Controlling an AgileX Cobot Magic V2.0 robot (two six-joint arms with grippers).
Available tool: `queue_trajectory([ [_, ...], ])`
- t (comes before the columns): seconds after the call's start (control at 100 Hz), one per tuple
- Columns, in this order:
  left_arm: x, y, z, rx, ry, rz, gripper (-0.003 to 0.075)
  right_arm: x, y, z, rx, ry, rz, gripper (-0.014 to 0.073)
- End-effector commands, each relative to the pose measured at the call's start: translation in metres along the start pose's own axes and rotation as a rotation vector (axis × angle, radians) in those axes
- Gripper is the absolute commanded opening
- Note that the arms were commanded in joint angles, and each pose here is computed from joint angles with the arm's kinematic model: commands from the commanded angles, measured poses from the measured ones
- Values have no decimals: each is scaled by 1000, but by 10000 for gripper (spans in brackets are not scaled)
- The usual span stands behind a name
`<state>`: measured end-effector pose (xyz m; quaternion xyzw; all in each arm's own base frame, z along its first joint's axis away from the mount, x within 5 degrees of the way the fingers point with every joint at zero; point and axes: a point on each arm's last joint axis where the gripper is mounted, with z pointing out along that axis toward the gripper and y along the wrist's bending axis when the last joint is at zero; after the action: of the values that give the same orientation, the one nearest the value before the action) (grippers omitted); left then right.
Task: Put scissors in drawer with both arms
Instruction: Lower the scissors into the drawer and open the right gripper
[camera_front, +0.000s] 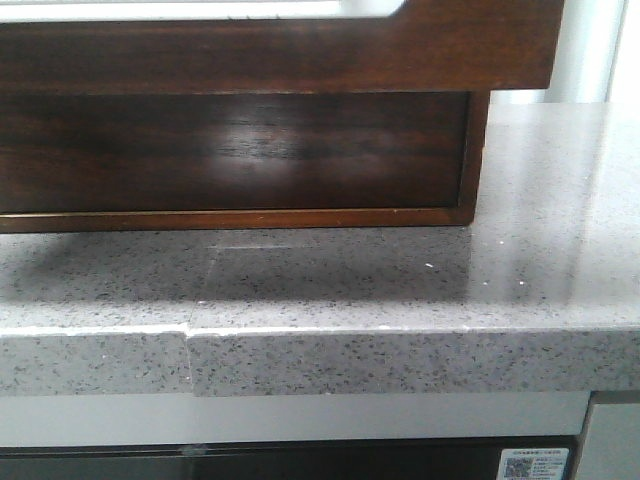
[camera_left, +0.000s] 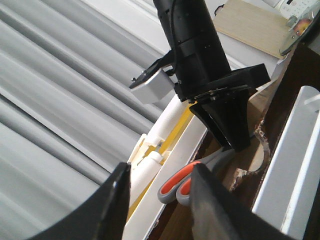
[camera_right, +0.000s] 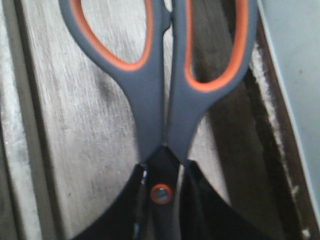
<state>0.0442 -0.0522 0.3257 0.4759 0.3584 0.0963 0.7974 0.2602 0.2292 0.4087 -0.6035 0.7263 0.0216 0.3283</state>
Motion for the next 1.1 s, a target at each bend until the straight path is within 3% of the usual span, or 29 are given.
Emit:
queue_trajectory([
  [0.0, -7, 8, 2, -18, -39, -40, 272, -6, -4, -22, 62, -69, -19, -69],
  [0.56, -7, 8, 2, -18, -39, -41, 272, -3, -3, -2, 6, 1, -22, -65],
  [0.65, -7, 8, 2, -18, -39, -41, 272, -3, -2, -2, 5, 0, -17, 1],
  [0.85, -7, 8, 2, -18, -39, -41, 272, -4, -3, -2, 8, -7, -3, 282],
  [1.09, -7, 8, 2, -18, -39, -41, 272, -2, -1, -9, 3, -1, 1, 293],
])
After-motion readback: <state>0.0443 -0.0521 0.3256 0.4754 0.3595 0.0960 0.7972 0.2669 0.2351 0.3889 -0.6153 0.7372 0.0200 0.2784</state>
